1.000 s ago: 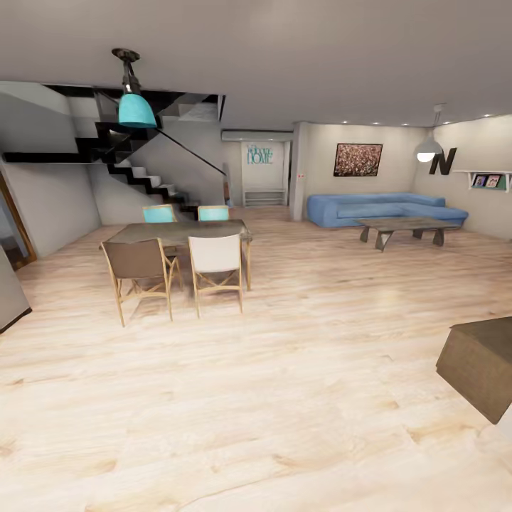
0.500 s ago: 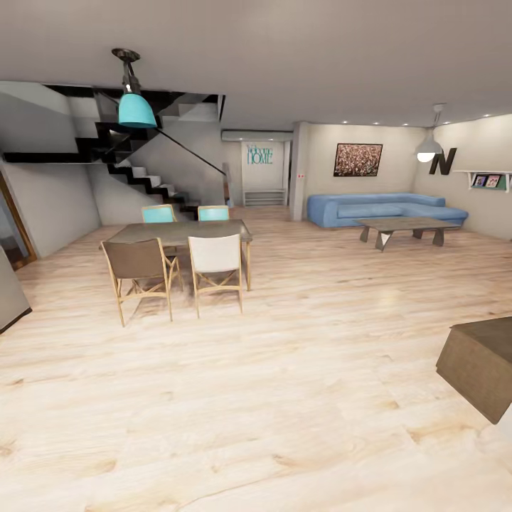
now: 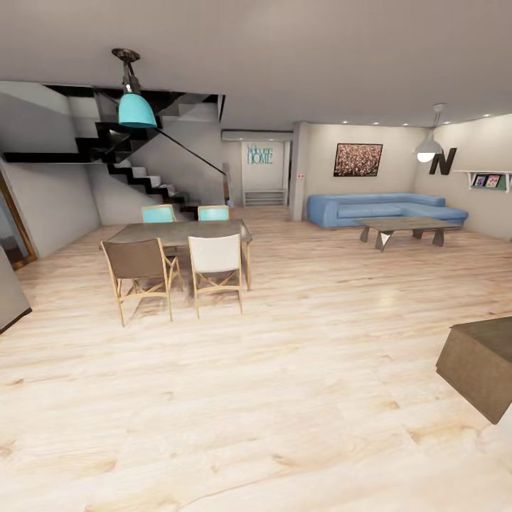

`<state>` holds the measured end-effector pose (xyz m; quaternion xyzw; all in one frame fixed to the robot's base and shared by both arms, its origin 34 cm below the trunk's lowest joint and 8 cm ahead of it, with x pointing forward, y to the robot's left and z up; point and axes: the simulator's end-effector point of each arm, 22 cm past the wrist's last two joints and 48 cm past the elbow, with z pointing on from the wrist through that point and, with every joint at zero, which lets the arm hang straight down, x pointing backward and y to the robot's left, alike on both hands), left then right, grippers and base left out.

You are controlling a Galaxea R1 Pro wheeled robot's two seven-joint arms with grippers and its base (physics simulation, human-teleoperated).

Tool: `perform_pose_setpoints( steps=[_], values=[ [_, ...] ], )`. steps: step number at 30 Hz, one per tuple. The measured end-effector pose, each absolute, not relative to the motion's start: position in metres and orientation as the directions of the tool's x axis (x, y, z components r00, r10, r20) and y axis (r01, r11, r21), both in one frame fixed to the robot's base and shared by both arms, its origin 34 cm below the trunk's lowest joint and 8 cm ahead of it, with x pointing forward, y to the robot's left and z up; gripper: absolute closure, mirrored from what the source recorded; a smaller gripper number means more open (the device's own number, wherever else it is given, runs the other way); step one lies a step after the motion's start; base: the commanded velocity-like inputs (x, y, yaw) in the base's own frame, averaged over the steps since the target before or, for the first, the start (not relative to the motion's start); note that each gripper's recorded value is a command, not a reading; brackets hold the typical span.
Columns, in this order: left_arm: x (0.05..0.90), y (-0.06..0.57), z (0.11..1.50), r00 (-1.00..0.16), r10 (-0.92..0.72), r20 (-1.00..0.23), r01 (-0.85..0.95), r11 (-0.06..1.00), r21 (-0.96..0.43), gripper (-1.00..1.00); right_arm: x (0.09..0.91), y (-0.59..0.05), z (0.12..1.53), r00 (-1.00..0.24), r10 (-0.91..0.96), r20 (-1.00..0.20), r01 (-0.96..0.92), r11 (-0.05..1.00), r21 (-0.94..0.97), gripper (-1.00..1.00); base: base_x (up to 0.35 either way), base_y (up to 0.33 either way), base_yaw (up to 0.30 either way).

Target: Pick up the poster from the kitchen countertop and hang it on one of the wall nails in the kitchen.

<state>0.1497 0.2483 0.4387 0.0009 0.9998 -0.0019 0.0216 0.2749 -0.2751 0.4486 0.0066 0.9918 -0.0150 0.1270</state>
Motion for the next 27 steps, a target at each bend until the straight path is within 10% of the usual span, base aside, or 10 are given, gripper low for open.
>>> perform_pose_setpoints(
  steps=[3, 5, 27],
  values=[
    [0.337, 0.255, 0.485, -0.899, 0.001, -0.438, -0.001, 1.0, 0.005, -1.0, 0.474, -0.275, 0.535, -0.748, -0.005, -0.664, 0.016, 1.0, -0.026, -1.0, 0.0, 0.0, 0.0],
    [0.447, 0.259, 0.558, -0.737, 0.004, -0.676, -0.005, 1.0, 0.011, -1.0, 0.477, -0.276, 0.538, -0.741, -0.007, -0.671, 0.017, 0.999, -0.028, -1.0, 0.0, 0.0, 0.0],
    [0.44, 0.27, 0.553, -0.725, 0.009, -0.689, -0.011, 1.0, 0.025, -1.0, 0.473, -0.273, 0.536, -0.743, -0.006, -0.669, 0.015, 1.0, -0.027, -1.0, 0.0, 0.0, 0.143]
  ],
)
